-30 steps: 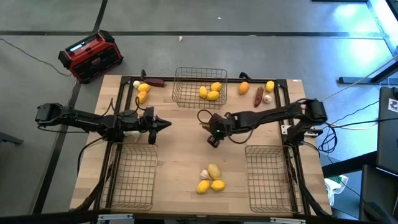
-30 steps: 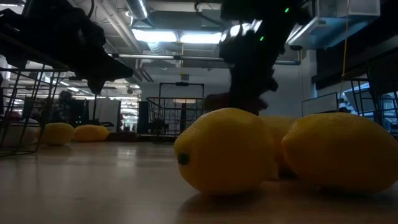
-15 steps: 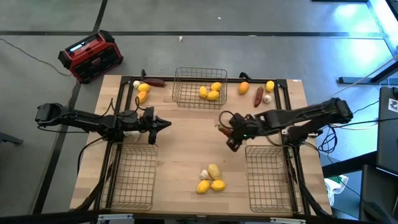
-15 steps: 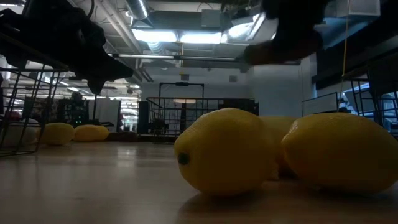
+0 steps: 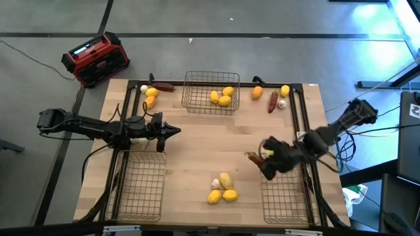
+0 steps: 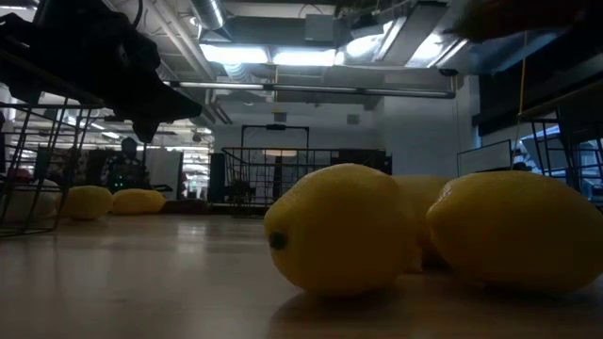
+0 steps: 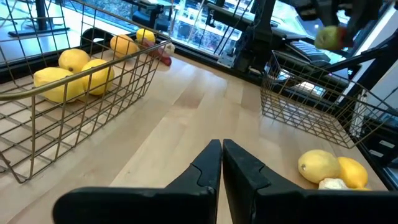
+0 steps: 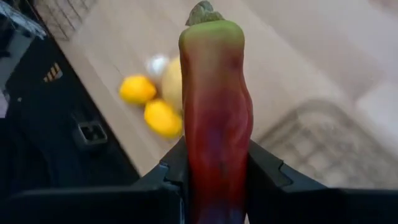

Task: Sort produce into baskets
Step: Put the chili bell pepper into the bottom right wire basket

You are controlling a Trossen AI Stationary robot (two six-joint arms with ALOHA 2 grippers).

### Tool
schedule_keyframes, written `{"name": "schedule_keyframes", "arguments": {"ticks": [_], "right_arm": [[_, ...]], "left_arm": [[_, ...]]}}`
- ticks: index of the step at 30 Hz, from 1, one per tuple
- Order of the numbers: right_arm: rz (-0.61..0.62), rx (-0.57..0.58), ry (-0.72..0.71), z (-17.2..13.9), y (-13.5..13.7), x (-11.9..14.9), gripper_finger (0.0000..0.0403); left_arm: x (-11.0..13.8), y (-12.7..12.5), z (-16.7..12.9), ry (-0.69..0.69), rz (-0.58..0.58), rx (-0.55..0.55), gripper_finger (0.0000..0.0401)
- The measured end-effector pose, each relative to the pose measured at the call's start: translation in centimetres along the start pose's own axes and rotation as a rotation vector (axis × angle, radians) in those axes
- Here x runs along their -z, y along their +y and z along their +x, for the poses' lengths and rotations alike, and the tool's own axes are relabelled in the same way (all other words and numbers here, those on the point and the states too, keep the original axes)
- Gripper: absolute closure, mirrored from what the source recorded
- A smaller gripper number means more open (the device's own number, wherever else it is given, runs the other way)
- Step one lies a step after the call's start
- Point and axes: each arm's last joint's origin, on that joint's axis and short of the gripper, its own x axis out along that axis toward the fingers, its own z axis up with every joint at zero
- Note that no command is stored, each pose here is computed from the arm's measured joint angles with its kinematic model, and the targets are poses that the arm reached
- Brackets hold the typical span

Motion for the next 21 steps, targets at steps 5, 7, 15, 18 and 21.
{"name": "schedule_keyframes", "arguments": {"ticks": [5, 7, 15, 18, 21], "right_arm": [[0.089, 0.037, 0.043, -0.2, 0.3, 3.2, 0.0308], [0.120, 0.056, 0.044, -0.2, 0.3, 4.4, 0.0308], [0.198, 0.245, 0.058, 0.3, -0.6, 8.4, 0.0308], [0.203, 0.319, 0.040, 0.8, -0.8, 9.1, 0.0308], [0.199, 0.383, 0.029, 1.6, -0.9, 9.4, 0.0304]], "left_arm": [[0.0, 0.0, 0.0, 0.000, -0.001, -0.001, 0.0388], [0.0, 0.0, 0.0, 0.000, -0.001, 0.000, 0.0388], [0.0, 0.0, 0.0, 0.000, -0.001, 0.000, 0.0388], [0.0, 0.0, 0.0, 0.000, -0.001, 0.000, 0.0388], [0.0, 0.0, 0.0, 0.000, -0.001, 0.000, 0.0388]]}}
